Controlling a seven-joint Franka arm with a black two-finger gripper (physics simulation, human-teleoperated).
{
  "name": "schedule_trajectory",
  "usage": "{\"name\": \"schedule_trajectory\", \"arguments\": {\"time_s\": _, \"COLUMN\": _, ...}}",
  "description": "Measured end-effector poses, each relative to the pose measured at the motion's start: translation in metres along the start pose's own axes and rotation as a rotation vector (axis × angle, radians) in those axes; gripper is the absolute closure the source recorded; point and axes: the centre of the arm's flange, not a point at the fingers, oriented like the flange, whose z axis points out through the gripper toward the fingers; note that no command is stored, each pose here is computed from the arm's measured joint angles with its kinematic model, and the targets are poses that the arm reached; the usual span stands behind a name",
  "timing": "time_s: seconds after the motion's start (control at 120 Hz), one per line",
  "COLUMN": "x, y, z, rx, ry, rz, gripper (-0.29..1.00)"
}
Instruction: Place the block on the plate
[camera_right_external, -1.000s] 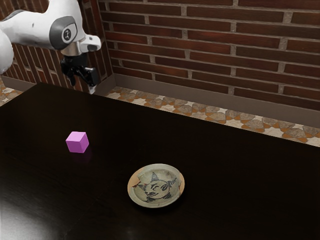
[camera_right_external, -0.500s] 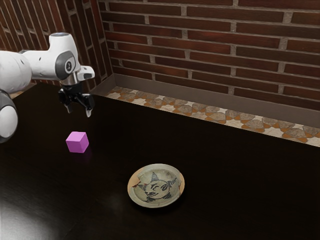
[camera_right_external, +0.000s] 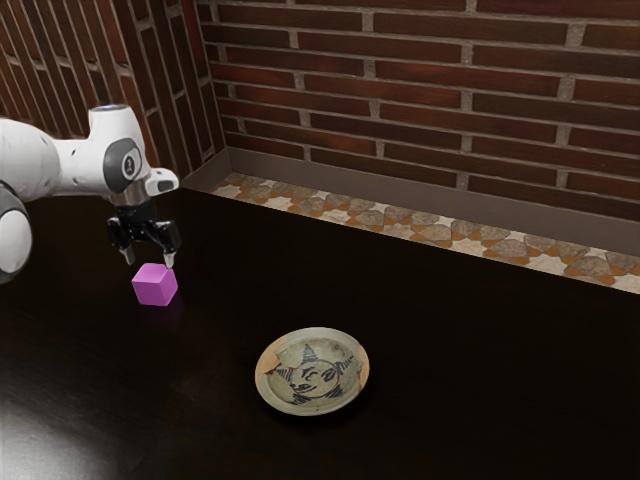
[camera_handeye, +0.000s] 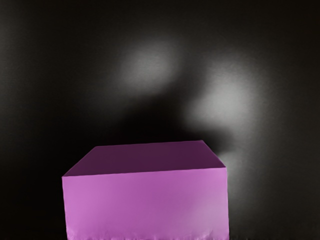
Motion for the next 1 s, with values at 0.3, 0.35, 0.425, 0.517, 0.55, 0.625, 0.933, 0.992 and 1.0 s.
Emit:
{"name": "schedule_trajectory", "arguments": {"time_s": 0.3, "x": -0.005, "y": -0.001, "z": 0.016, "rx": 0.007, "ry": 0.0, "rz": -0.012, "gripper": 0.0}}
{"name": "schedule_trajectory", "arguments": {"time_s": 0.35, "x": -0.006, "y": -0.002, "z": 0.019, "rx": 0.009, "ry": 0.0, "rz": -0.013, "gripper": 0.0}}
{"name": "schedule_trajectory", "arguments": {"time_s": 0.425, "x": -0.006, "y": -0.004, "z": 0.023, "rx": 0.01, "ry": 0.0, "rz": -0.016, "gripper": 0.0}}
{"name": "schedule_trajectory", "arguments": {"time_s": 0.517, "x": -0.006, "y": -0.005, "z": 0.026, "rx": 0.017, "ry": 0.003, "rz": -0.013, "gripper": 0.0}}
{"name": "schedule_trajectory", "arguments": {"time_s": 0.55, "x": -0.006, "y": -0.006, "z": 0.028, "rx": 0.018, "ry": 0.004, "rz": -0.014, "gripper": 0.0}}
{"name": "schedule_trajectory", "arguments": {"time_s": 0.625, "x": -0.005, "y": -0.008, "z": 0.032, "rx": 0.021, "ry": 0.005, "rz": -0.012, "gripper": 0.0}}
{"name": "schedule_trajectory", "arguments": {"time_s": 0.933, "x": -0.006, "y": -0.01, "z": 0.044, "rx": 0.022, "ry": 0.011, "rz": -0.002, "gripper": 0.0}}
{"name": "schedule_trajectory", "arguments": {"time_s": 0.992, "x": -0.005, "y": -0.009, "z": 0.045, "rx": 0.021, "ry": 0.015, "rz": 0.004, "gripper": 0.0}}
{"name": "schedule_trajectory", "arguments": {"time_s": 1.0, "x": -0.005, "y": -0.008, "z": 0.045, "rx": 0.021, "ry": 0.016, "rz": 0.005, "gripper": 0.0}}
